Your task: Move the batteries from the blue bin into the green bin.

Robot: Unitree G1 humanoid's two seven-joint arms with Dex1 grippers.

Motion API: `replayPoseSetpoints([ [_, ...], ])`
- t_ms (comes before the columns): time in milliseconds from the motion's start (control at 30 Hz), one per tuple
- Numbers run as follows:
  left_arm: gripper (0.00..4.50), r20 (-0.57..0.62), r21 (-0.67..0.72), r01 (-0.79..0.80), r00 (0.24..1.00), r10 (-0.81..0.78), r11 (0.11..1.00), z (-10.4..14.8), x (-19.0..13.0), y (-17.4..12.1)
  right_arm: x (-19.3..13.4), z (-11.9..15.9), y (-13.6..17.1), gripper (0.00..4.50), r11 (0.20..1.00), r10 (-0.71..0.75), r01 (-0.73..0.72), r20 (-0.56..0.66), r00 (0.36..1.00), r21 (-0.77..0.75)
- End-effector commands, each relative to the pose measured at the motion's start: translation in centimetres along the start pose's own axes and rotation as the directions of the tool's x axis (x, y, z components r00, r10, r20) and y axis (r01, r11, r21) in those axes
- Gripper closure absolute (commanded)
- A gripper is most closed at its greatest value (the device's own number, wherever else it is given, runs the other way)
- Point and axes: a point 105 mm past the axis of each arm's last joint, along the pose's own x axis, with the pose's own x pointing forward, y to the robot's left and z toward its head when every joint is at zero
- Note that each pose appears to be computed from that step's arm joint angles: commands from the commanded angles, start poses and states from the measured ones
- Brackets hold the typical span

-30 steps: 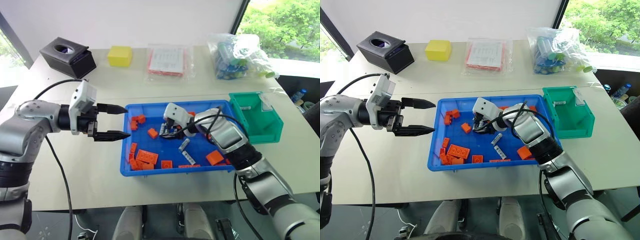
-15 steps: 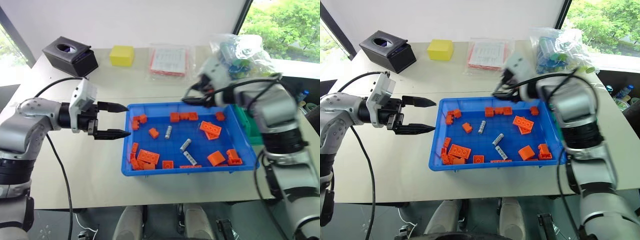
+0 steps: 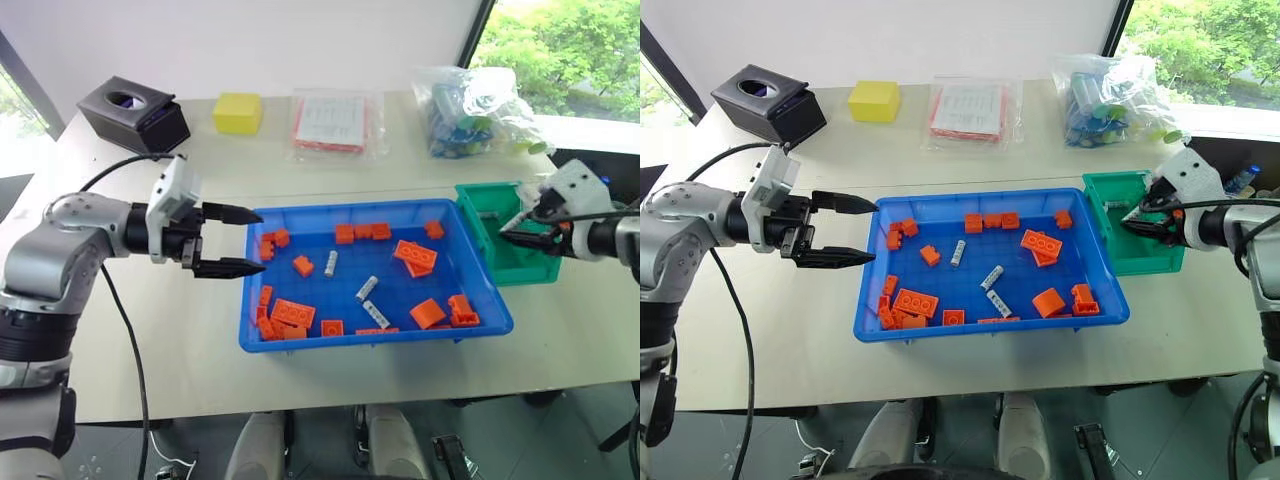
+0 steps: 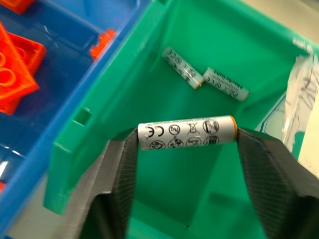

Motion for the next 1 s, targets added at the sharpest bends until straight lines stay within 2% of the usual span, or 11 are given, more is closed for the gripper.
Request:
replayPoseSetpoints([
  [33, 0.0, 0.0, 0.039, -0.001, 1.0, 0.001, 0.999, 0.8, -0.2, 0.1, -1.0, 1.6, -1.4, 0.09, 0.997, -0.07, 0.073, 0.067, 0.995, -0.036],
  [167, 0.0, 0.0, 0.042, -0.008, 1.0, 0.007, 0.999, 0.9, -0.3, 0.2, -1.0, 5.5, -0.5, 0.09, 0.998, -0.026, 0.036, 0.206, 0.978, -0.048],
  [300, 0.0, 0.0, 0.043, -0.012, 1.0, 0.012, 0.999, 0.9, -0.3, 0.2, -0.5, 9.8, 4.4, 0.09, 0.981, 0.184, -0.152, 0.324, 0.928, -0.124],
  [400, 0.0, 0.001, 0.043, -0.014, 1.0, 0.014, 0.999, 0.9, -0.3, 0.2, 0.6, 11.5, 8.4, 0.09, 0.946, 0.316, -0.266, 0.346, 0.884, -0.184],
  [533, 0.0, 0.0, 0.043, -0.014, 1.0, 0.014, 0.999, 1.0, -0.3, 0.0, 3.0, 11.8, 13.5, 0.09, 0.876, 0.468, -0.389, 0.309, 0.828, -0.285],
  [600, 0.0, -0.002, 0.044, -0.012, 1.0, 0.012, 0.999, 1.1, -0.3, 0.0, 4.3, 11.5, 15.1, 0.09, 0.849, 0.514, -0.43, 0.284, 0.81, -0.307],
  [800, 0.0, -0.007, 0.045, -0.014, 1.0, 0.014, 0.999, 1.1, -0.5, -0.2, 7.0, 10.0, 18.7, 0.09, 0.784, 0.6, -0.516, 0.206, 0.773, -0.344],
  [1000, 0.0, -0.006, 0.04, -0.025, 1.0, 0.025, 0.999, 1.1, -0.6, -0.5, 8.8, 9.1, 21.0, 0.09, 0.76, 0.633, -0.558, 0.184, 0.752, -0.335],
])
